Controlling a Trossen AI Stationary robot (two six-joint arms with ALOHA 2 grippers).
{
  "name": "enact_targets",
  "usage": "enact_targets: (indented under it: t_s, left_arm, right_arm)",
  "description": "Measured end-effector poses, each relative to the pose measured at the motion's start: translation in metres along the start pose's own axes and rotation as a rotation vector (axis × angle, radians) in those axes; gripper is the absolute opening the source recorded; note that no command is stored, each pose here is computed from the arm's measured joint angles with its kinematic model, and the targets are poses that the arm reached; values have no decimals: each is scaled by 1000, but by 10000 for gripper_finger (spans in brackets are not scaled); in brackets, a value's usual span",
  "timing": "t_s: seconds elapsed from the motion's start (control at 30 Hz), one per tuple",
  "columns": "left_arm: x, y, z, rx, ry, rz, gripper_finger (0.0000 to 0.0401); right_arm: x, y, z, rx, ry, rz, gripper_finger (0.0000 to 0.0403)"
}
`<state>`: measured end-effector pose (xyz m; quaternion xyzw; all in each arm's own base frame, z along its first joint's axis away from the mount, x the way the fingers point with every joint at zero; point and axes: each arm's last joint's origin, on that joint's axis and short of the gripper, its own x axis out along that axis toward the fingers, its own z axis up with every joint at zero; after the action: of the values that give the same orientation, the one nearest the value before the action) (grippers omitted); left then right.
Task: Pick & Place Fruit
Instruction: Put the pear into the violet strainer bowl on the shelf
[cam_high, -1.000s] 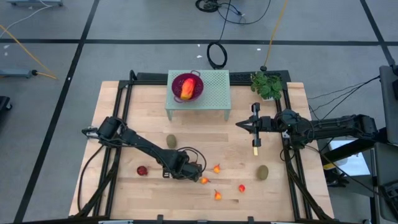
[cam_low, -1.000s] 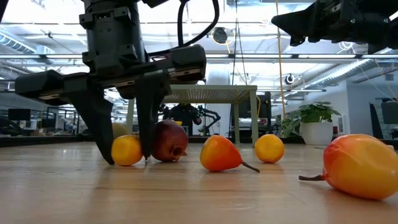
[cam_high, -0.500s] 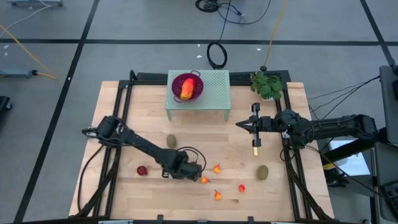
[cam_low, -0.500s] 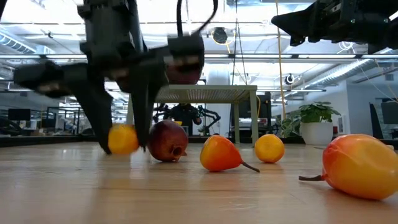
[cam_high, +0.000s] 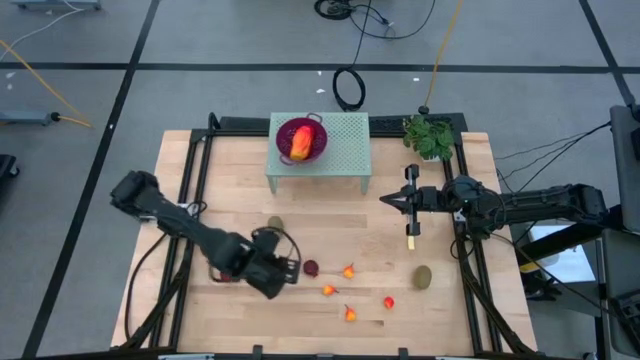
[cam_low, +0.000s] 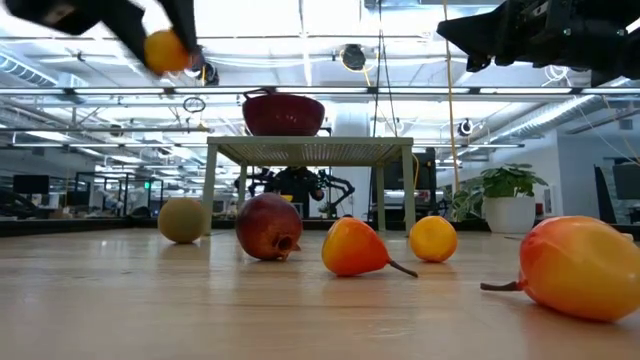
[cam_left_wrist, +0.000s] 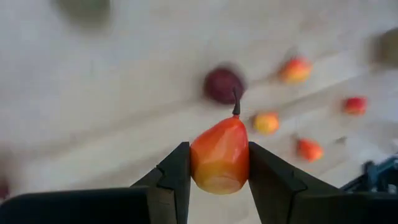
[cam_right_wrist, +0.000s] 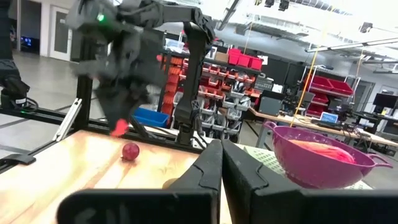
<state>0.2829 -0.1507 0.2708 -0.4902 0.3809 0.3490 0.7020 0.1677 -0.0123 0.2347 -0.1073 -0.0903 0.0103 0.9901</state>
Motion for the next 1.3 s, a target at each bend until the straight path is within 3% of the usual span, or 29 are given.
enact_targets:
  t_s: [0.27, 0.43, 0.57, 0.73, 0.93, 1.07, 1.3]
  left_arm:
    - [-40, 6, 15, 361, -333, -104, 127]
    - [-44, 5, 19, 607, -470, -57, 127]
    - [-43, 4, 25, 735, -567, 8, 127]
    - [-41, 1, 44, 809, -732, 134, 127]
    - [-32, -2, 86, 745, -840, 268, 127]
    - [-27, -11, 117, 755, -850, 303, 127]
    - [-24, -23, 174, 814, -876, 267, 127]
  right_arm:
    - [0, 0, -1, 1, 8, 1, 2]
    - [0, 0, -1, 1, 8, 2, 1]
    - [0, 0, -1, 1, 8, 2, 3]
    - [0, 0, -1, 20, 8, 2, 4]
    - [0, 0, -1, 56, 8, 2, 4]
    - [0, 0, -1, 54, 8, 2, 4]
    - [0, 0, -1, 53, 8, 2, 4]
